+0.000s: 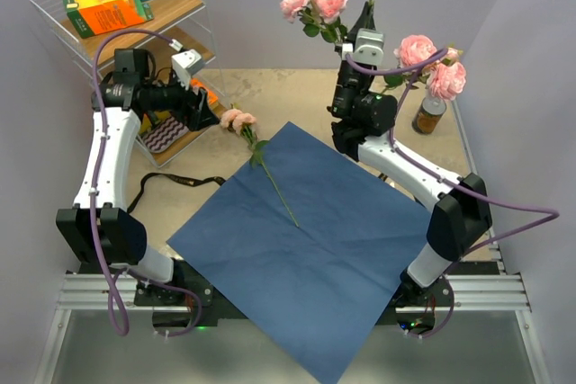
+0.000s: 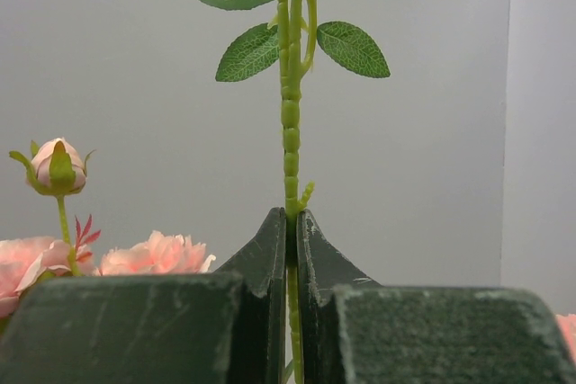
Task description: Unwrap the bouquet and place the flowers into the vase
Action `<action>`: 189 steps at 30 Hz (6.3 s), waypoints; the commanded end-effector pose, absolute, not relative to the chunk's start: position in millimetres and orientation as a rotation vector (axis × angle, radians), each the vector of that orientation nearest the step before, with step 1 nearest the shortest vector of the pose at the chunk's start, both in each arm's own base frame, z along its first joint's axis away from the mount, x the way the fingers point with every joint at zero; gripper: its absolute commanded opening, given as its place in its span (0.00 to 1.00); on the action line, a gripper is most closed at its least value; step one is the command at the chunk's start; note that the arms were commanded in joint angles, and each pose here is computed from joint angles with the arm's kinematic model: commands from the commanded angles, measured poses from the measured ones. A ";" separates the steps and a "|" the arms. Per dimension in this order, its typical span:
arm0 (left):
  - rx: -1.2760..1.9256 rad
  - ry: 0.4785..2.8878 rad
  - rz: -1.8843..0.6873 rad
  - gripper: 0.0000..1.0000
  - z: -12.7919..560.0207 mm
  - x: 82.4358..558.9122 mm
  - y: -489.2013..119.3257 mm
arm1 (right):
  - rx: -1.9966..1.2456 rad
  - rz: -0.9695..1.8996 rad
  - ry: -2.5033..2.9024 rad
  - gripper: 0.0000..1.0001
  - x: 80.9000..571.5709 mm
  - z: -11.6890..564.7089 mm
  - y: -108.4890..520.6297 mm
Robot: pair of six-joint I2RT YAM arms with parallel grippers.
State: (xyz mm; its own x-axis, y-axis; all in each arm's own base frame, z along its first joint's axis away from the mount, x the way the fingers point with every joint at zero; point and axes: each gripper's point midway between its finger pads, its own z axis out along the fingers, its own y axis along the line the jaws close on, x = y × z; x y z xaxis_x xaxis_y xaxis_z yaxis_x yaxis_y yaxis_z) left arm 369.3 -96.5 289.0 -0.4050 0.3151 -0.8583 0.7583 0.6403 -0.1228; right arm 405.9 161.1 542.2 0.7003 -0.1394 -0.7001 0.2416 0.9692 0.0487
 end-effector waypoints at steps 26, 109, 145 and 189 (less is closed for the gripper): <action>0.875 1.962 -0.620 0.86 287.9 363.2 -95.8 | 0.201 -0.240 0.797 0.00 421.5 519.9 151.9; 0.792 1.999 -0.559 0.86 313.7 357.5 -87.8 | -0.689 0.159 2.374 0.66 403.4 37.0 393.3; 0.784 2.010 -0.547 0.86 317.6 355.0 -86.1 | -0.536 0.315 1.834 0.00 376.9 272.6 340.1; 0.933 1.996 -0.609 0.87 278.8 362.9 -91.9 | 0.370 -0.054 0.552 0.00 335.1 556.1 89.2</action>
State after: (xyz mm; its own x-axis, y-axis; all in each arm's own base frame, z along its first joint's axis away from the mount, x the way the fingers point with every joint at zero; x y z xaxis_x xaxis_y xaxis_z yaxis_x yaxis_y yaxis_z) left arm 360.2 -89.2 276.2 -0.4132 0.3792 -0.8279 0.7667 0.6354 -0.0916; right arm 393.2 144.3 482.7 0.6079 -0.2032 -0.7675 0.2312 0.9701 -0.0737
